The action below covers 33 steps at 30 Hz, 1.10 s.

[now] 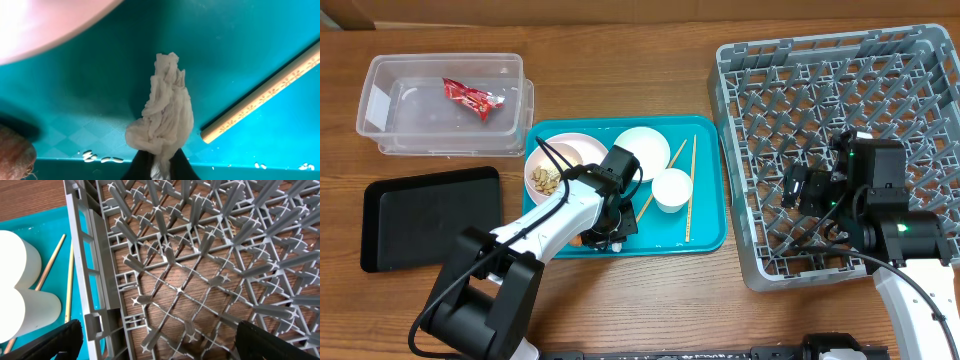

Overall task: Sort waste into correct bins and load items into the dishwasher
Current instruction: 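Grasp the red wrapper and tissue, drop them into the clear bin, then reach the left gripper to the pink bowl rim and grasp it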

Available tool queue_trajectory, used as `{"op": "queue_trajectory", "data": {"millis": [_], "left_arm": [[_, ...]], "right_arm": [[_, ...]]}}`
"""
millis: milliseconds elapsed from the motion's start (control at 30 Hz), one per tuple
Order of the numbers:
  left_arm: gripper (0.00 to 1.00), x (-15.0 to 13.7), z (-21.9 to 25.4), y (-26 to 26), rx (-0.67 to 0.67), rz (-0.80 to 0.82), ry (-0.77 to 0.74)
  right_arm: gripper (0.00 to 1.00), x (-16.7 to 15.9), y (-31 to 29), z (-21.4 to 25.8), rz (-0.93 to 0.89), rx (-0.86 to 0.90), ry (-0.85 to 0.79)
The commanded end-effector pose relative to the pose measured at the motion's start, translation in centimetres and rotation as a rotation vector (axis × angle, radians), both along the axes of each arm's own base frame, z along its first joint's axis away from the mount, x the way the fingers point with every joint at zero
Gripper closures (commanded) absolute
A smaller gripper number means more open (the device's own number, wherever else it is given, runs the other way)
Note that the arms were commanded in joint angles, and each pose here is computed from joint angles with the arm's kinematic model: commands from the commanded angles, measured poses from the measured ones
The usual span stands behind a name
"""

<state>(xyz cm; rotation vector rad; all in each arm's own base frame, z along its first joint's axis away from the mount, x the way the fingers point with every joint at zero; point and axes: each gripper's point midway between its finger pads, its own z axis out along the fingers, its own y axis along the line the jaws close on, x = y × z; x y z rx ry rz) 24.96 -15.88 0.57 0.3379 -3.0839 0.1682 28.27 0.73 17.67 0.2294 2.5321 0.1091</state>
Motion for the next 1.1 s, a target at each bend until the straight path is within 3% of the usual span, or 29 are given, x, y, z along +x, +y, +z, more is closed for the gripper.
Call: {"op": "queue_trajectory", "data": {"millis": [0, 67, 200, 333, 500, 633, 833, 967, 1067], "left_arm": [[0.96, 0.1, 0.8, 0.4, 0.008, -0.001, 0.005], [0.96, 1.1, 2.2, 0.8, 0.013, -0.015, 0.001], [0.96, 7.0, 9.2, 4.2, 0.063, 0.037, -0.115], [0.96, 15.5, 18.0, 9.8, 0.077, 0.160, -0.419], [0.96, 20.5, 20.4, 17.4, 0.182, 0.341, -0.618], [0.94, 21.8, 18.5, 21.1, 0.217, 0.417, -0.607], [0.61, 22.8, 15.6, 23.4, 0.213, 0.451, -0.562], [0.41, 23.3, 19.4, 20.7, 0.122, 0.341, -0.612], [0.42, 21.2, 20.3, 14.7, -0.039, 0.233, -0.540]], "right_arm": [[0.00, 0.5, 0.0, 1.2, 0.000, -0.004, -0.034], [0.00, 0.4, 0.0, 1.2, 0.000, -0.004, -0.032], [0.00, 0.4, 0.0, 1.2, -0.001, -0.005, -0.032], [0.00, 0.4, 0.0, 1.2, -0.001, -0.005, -0.033], [0.00, 0.5, 0.0, 1.2, -0.001, -0.005, -0.036], [0.00, 0.5, 0.0, 1.2, 0.000, -0.004, -0.035], [0.00, 0.5, 0.0, 1.2, -0.001, -0.005, -0.035], [0.00, 0.4, 0.0, 1.2, -0.001, -0.005, -0.033], [0.00, 0.4, 0.0, 1.2, -0.001, -0.005, -0.032]]}}
